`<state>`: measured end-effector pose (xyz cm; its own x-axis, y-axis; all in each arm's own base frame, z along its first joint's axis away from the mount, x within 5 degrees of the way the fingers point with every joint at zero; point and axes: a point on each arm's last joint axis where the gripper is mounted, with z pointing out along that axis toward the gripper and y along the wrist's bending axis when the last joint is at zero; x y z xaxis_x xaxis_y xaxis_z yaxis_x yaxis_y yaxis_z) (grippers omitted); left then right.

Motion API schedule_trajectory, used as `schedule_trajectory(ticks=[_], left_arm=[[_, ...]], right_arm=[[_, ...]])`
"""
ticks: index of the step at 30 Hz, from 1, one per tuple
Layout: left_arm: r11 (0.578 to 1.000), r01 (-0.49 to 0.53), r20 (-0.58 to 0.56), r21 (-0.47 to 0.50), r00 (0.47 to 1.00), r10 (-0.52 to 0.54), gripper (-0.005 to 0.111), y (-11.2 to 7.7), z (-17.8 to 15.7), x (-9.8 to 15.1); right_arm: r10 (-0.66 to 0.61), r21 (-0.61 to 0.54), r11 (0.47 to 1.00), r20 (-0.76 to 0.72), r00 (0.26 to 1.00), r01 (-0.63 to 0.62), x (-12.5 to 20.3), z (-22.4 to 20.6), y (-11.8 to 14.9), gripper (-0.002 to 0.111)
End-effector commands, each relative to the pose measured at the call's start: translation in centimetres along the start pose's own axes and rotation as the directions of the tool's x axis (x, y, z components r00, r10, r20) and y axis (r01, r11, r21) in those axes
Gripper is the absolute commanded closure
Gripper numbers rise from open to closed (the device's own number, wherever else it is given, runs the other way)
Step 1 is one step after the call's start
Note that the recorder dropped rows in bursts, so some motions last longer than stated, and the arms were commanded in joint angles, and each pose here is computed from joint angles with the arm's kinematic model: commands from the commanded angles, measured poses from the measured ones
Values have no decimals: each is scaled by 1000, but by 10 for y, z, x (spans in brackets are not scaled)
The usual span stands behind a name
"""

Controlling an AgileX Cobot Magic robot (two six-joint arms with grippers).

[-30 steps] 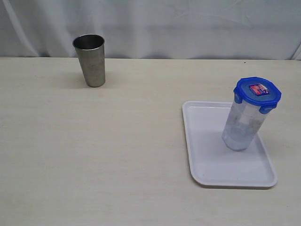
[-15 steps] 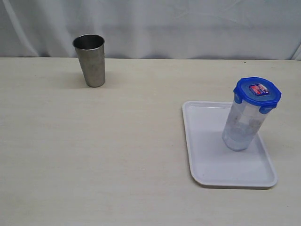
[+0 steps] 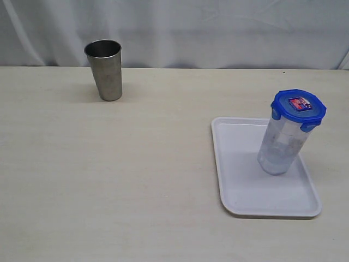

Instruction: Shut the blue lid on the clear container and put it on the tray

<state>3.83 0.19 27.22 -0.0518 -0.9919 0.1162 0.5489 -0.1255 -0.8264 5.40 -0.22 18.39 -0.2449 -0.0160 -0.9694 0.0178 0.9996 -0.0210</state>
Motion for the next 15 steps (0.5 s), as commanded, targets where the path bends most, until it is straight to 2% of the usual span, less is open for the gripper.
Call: schedule_trajectory(ticks=[1,2,4,6,11,12,15], left_arm=[[985,-10,11,-172,1000,12,107,31,-8,-3],[957,-8,21,-289,1000,14,107,42,-11,-4],[916,-4,30,-402,999,18,107,52,-14,-5],[857,0,39,-516,999,23,107,62,-20,-6],[702,-54,21,-710,995,98,107,80,-34,-10],[689,-57,19,-723,995,103,107,81,-35,-10],[697,-58,18,-715,995,102,107,80,-34,-10]], right_arm=[[-2,5,1000,1,1000,2,1,0,0,104],[-2,5,1000,1,1000,2,1,0,0,104],[-2,5,1000,1,1000,2,1,0,0,104],[-2,5,1000,1,1000,2,1,0,0,104],[-2,5,1000,1,1000,2,1,0,0,104],[-2,5,1000,1,1000,2,1,0,0,104],[-2,5,1000,1,1000,2,1,0,0,104]])
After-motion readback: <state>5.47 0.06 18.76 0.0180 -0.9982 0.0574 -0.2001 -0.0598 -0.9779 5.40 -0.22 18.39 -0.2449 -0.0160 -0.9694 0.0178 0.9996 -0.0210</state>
